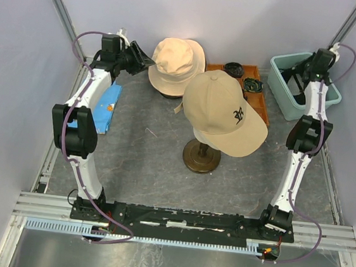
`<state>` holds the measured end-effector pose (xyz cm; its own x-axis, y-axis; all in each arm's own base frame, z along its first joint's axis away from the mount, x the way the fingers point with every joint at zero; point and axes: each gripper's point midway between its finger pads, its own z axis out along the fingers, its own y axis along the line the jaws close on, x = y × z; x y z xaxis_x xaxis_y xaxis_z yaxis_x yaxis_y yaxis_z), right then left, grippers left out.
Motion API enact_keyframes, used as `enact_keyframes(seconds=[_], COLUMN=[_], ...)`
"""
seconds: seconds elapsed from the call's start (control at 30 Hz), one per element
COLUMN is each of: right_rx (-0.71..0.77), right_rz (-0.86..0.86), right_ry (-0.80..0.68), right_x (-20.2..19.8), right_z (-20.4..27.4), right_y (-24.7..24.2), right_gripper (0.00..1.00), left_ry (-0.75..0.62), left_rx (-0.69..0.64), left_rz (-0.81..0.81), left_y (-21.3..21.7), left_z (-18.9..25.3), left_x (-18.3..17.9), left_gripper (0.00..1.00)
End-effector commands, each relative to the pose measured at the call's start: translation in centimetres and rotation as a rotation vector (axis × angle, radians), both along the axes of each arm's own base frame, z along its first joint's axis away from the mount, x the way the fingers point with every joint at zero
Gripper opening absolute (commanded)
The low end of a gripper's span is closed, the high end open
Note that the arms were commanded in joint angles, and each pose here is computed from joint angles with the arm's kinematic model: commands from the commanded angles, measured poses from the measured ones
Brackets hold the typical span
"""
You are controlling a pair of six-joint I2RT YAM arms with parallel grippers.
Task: Stack the hats
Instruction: Pick up the hat from the bin.
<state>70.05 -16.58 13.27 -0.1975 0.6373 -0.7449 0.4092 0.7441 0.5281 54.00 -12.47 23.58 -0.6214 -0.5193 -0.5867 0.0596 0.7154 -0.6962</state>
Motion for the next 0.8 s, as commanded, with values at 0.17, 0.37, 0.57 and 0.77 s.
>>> enact_keyframes(seconds=[0.17,0.37,0.57,0.77], right_rx=[-0.056,-0.039,-0.029,-0.012], right_rz=[0.039,0.047,0.069,0.111], right_ry=[-0.391,-0.449,-0.552,-0.639], right_x=[-1.7,-3.2,-6.0,-9.0], right_z=[20.5,24.4,31.0,36.7], right_y=[0.3,0.6,2.0,5.1], right_gripper=[0.00,0.00,0.00,0.00], left_ry=[-0.089,-0.108,-0.172,-0.300], left_rx=[0.005,-0.006,0.009,0.045], left_rz=[-0.012,-0.033,-0.107,-0.189], left_y=[0.2,-0.2,-1.2,-1.8], left_z=[2.1,2.7,5.0,11.2], left_x=[-0.6,-1.0,-2.1,-4.2], left_gripper=[0.53,0.53,0.53,0.54])
